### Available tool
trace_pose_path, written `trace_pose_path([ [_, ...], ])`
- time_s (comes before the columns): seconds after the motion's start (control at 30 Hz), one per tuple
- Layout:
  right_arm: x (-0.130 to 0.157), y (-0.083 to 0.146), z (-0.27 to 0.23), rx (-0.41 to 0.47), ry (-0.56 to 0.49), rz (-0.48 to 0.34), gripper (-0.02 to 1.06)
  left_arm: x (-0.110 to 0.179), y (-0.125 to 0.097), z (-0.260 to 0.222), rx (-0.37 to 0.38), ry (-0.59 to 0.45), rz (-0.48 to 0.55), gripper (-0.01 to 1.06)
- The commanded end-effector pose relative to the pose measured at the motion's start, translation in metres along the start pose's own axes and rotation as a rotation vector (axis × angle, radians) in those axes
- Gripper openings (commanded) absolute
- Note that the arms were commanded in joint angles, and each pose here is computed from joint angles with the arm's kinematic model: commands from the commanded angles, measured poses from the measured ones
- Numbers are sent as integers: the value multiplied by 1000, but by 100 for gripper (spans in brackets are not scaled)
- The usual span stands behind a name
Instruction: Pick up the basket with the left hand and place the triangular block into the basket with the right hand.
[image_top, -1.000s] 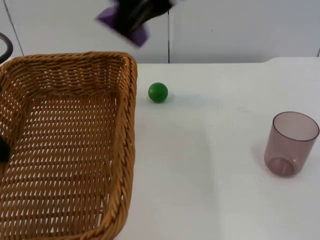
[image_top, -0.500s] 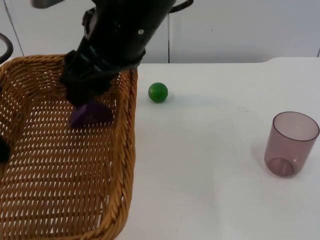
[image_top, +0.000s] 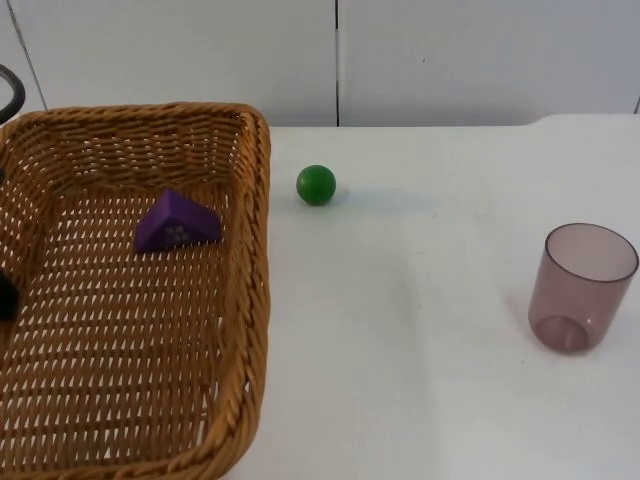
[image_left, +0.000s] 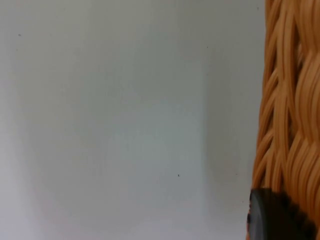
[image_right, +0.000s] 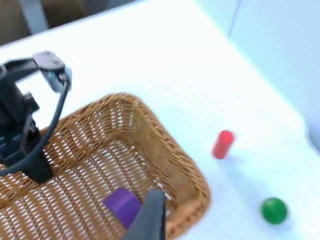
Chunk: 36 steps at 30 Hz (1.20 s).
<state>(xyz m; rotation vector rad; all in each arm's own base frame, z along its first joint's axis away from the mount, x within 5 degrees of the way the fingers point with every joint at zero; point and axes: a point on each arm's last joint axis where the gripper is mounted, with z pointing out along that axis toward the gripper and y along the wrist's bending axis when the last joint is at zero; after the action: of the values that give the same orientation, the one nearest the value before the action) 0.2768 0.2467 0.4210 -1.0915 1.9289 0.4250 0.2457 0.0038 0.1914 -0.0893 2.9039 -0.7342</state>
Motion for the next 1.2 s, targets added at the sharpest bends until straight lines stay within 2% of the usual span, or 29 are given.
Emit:
trace_pose_path([
  [0.0, 8, 2, -27, 16, -30, 17, 84, 1, -2, -1, 19, -6, -20, 0],
  [0.1, 21, 9, -49, 26, -49, 18, 84, 0, -2, -1, 17, -8, -19, 0],
  [0.23, 54, 21, -74, 54, -87, 33, 84, 0, -2, -1, 17, -10, -26, 0],
  [0.43, 81, 31, -90, 62, -101, 58, 84, -3, -4, 0, 30, -39, -57, 0],
  [0.57, 83, 33, -99, 58, -106, 63, 84, -9, -9, 9, -4, -79, -66, 0],
  [0.7, 83, 35, -105, 56, -114, 64, 84, -14, -18, 36, 1, -42, -59, 0],
  [0.87, 86, 37, -108, 46, -94, 67, 84, -28, -33, 96, -4, 0, -28, 0],
  [1.17, 88, 37, -108, 40, -73, 85, 84, -50, -57, 157, -7, 64, 50, 0],
])
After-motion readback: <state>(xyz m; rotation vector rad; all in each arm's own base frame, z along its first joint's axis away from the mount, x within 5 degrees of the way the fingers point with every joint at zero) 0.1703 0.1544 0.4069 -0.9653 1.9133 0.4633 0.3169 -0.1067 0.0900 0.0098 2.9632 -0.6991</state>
